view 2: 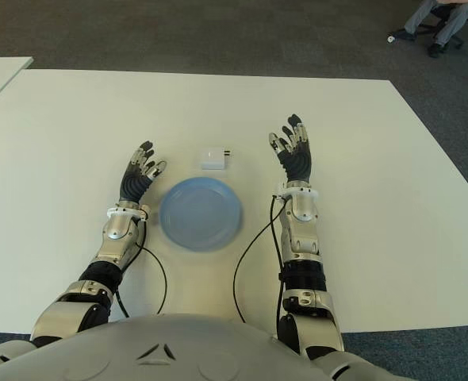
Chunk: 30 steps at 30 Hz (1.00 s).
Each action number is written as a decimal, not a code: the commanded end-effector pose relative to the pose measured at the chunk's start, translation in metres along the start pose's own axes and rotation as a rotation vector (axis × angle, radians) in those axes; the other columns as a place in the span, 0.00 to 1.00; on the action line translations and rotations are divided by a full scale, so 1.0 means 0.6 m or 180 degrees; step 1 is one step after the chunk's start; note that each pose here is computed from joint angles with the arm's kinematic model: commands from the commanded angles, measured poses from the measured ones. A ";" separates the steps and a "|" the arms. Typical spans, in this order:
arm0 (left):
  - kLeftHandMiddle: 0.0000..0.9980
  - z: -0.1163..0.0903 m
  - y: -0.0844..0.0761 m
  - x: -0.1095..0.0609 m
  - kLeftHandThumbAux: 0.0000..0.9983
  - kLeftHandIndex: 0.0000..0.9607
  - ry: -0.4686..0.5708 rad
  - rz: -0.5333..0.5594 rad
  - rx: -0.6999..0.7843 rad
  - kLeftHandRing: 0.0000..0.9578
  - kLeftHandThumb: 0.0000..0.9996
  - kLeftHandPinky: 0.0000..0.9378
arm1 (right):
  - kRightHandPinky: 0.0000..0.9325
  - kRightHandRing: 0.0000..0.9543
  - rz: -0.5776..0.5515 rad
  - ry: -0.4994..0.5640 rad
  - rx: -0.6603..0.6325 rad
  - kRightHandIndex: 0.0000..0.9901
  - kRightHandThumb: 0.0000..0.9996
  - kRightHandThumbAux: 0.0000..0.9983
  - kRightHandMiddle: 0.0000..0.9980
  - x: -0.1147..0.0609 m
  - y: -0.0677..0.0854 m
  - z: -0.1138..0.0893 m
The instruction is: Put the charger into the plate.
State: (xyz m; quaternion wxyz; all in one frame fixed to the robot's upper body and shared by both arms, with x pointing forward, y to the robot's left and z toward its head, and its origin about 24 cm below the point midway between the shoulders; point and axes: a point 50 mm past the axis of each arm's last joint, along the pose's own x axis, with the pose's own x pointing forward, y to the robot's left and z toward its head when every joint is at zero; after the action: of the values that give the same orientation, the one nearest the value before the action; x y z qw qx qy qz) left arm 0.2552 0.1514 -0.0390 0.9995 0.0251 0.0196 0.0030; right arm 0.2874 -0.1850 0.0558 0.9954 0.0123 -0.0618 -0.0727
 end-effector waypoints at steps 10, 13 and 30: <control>0.05 -0.049 -0.010 -0.037 0.58 0.00 0.0495 0.0002 0.0013 0.05 0.00 0.05 | 0.17 0.10 0.0212 -0.0272 -0.0351 0.04 0.25 0.73 0.09 0.040 0.017 0.039; 0.05 -0.048 -0.011 -0.037 0.57 0.00 0.0496 -0.0002 0.0015 0.05 0.00 0.05 | 0.17 0.10 0.0267 -0.0494 -0.0905 0.04 0.28 0.73 0.08 0.049 0.022 0.052; 0.05 -0.047 -0.015 -0.035 0.58 0.00 0.0451 -0.0012 -0.0019 0.05 0.00 0.05 | 0.18 0.10 0.0692 -0.0907 -0.2609 0.03 0.38 0.59 0.07 0.131 0.064 0.075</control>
State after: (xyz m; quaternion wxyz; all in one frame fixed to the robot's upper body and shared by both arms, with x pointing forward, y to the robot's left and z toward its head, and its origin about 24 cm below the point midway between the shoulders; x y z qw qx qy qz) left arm 0.2560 0.1481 -0.0384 0.9996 0.0248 0.0128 0.0046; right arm 0.3592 -0.1705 0.1149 0.9122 -0.3768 -0.1607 -0.0086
